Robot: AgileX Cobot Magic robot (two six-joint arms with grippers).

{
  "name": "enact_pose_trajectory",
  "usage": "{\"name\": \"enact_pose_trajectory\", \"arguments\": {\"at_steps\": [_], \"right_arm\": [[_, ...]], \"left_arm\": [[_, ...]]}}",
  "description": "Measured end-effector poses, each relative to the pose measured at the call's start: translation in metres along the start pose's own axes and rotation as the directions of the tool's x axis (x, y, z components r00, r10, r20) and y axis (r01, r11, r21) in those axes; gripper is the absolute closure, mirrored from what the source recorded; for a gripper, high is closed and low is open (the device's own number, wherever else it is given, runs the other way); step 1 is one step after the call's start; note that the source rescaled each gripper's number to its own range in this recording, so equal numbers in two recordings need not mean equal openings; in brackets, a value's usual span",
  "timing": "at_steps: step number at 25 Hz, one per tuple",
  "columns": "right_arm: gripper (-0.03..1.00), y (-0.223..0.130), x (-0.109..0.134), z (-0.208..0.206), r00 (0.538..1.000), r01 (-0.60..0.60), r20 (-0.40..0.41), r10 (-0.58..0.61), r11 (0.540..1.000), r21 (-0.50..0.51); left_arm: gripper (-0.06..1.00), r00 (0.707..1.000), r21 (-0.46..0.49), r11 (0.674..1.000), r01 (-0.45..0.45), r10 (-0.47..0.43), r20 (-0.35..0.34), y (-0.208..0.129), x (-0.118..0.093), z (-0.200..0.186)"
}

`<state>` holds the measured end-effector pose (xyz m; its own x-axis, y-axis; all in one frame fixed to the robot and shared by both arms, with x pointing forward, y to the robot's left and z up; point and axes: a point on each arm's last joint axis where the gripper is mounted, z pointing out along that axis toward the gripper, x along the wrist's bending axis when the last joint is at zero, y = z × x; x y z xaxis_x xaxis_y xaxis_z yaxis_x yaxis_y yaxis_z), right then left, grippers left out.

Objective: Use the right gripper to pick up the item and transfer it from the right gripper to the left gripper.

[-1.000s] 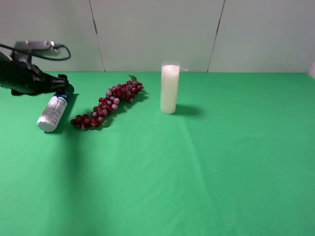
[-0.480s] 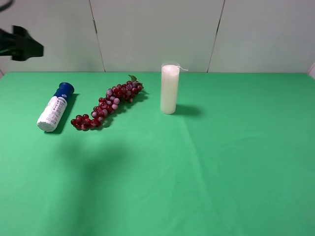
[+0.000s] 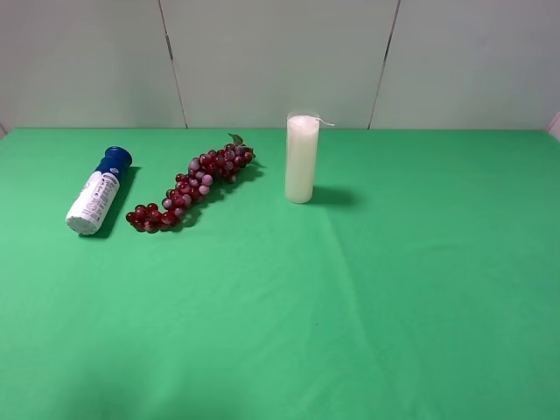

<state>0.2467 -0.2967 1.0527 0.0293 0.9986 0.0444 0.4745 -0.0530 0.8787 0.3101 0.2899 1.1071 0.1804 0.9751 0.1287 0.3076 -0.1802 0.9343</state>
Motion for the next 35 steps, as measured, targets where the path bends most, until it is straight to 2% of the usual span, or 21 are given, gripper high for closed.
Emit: {"name": "enact_pose_trajectory", "arguments": {"at_steps": [8,10,13,15,19,21,35], "right_arm": [[-0.03,0.0,0.0,0.0,1.0,0.0,0.0,0.0,1.0,0.0],[-0.03,0.0,0.0,0.0,1.0,0.0,0.0,0.0,1.0,0.0],[-0.03,0.0,0.0,0.0,1.0,0.0,0.0,0.0,1.0,0.0],[-0.03,0.0,0.0,0.0,1.0,0.0,0.0,0.0,1.0,0.0],[-0.03,0.0,0.0,0.0,1.0,0.0,-0.001,0.0,1.0,-0.001],[-0.03,0.0,0.0,0.0,1.0,0.0,-0.001,0.0,1.0,-0.001],[-0.03,0.0,0.0,0.0,1.0,0.0,-0.001,0.0,1.0,-0.001]], "left_arm": [[-0.06,0.998,-0.097,0.994,-0.055,0.051,-0.047,-0.036,-0.012,-0.073],[-0.06,0.998,-0.075,0.996,-0.056,0.053,-0.04,-0.043,-0.014,-0.078],[-0.06,1.0,0.002,1.0,-0.019,0.019,-0.017,-0.051,-0.016,-0.078],[-0.06,0.999,0.038,0.999,0.036,-0.036,-0.008,-0.056,-0.017,-0.076],[-0.06,0.991,0.086,0.987,0.136,-0.136,0.002,-0.064,-0.019,-0.068],[-0.06,0.988,0.124,0.98,0.153,-0.154,0.002,-0.072,-0.02,-0.061],[-0.06,0.987,0.133,0.978,0.159,-0.16,-0.002,-0.077,-0.019,-0.053]]}}
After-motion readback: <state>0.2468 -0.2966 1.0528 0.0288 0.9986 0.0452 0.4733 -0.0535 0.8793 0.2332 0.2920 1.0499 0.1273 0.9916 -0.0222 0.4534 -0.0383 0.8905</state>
